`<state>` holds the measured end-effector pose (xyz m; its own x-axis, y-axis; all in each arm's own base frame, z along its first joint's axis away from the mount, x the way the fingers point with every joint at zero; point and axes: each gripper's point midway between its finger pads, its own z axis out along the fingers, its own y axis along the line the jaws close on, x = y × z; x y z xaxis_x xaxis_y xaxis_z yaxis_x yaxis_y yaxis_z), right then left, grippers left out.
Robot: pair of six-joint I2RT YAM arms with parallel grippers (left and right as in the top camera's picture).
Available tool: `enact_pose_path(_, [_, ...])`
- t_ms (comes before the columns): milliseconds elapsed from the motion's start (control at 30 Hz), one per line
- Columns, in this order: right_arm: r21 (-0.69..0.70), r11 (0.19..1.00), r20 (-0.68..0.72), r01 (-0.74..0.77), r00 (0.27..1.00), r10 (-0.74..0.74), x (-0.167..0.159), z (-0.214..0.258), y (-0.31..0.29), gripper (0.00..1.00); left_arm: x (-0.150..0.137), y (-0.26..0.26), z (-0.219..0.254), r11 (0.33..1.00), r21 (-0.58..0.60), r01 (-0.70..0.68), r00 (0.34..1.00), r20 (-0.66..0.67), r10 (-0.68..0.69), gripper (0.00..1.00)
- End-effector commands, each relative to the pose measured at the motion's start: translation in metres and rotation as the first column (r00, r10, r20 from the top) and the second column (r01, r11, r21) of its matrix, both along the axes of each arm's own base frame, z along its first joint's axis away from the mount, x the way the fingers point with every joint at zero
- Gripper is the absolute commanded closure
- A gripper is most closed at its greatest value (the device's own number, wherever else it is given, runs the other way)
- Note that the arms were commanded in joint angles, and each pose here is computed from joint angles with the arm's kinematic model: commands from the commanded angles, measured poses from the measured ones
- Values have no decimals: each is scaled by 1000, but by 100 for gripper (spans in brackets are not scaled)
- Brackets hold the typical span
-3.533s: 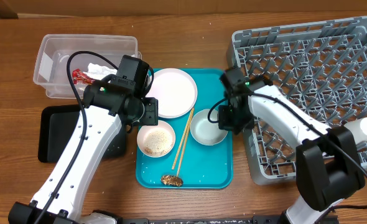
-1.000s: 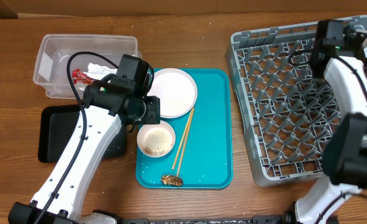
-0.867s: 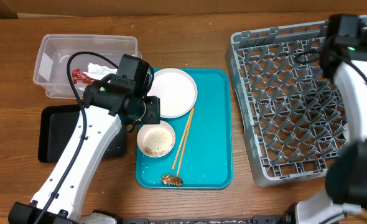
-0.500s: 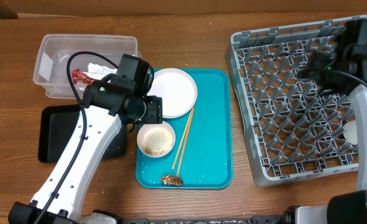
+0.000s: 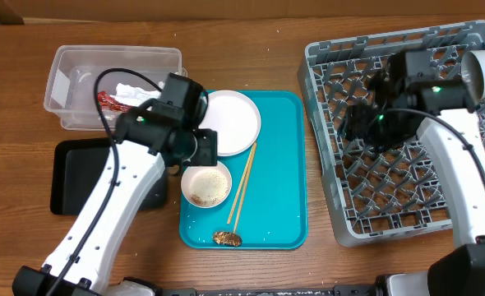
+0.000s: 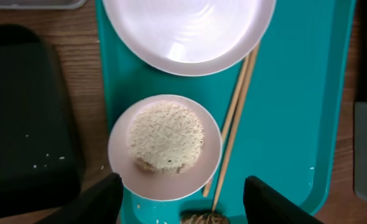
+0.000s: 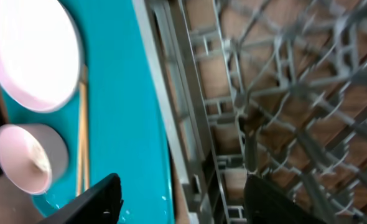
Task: Sort waste into correct bins and load items into the dishwasher
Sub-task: 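Grasp the pink rice bowl rim with the left gripper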
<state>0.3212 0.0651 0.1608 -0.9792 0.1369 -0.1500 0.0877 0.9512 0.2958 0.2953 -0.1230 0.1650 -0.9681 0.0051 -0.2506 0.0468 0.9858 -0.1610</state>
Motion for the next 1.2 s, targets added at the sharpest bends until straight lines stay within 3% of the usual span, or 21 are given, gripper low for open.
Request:
enact_pose_path(0, [3, 1000, -56, -14, 998, 14, -14, -21, 2, 37, -8, -19, 3, 998, -13, 57, 998, 10, -57, 36])
enact_pose_path(233, [1, 1000, -102, -14, 995, 14, -26, -40, 1, 37, -24, -48, -27, 989, 26, 144, 986, -86, -141, 36])
enact_pose_path(733, [0, 1000, -106, -14, 994, 14, -27, -40, 1, 37, -34, -58, -106, 983, 126, 135, 942, -324, -88, 38])
enact_pose_path(967, [0, 1000, -106, -14, 994, 14, -27, -40, 1, 37, -28, -63, -129, 982, 128, 137, 935, -344, -86, 57])
enact_pose_path(1100, [0, 1000, -108, -14, 994, 14, -27, -40, 1, 37, -24, -65, -131, 983, 124, 137, 939, -333, -89, 76])
enact_pose_path(1167, [0, 1000, -107, -14, 994, 14, -27, -40, 1, 37, -24, -65, -131, 983, 123, 137, 939, -333, -89, 80])
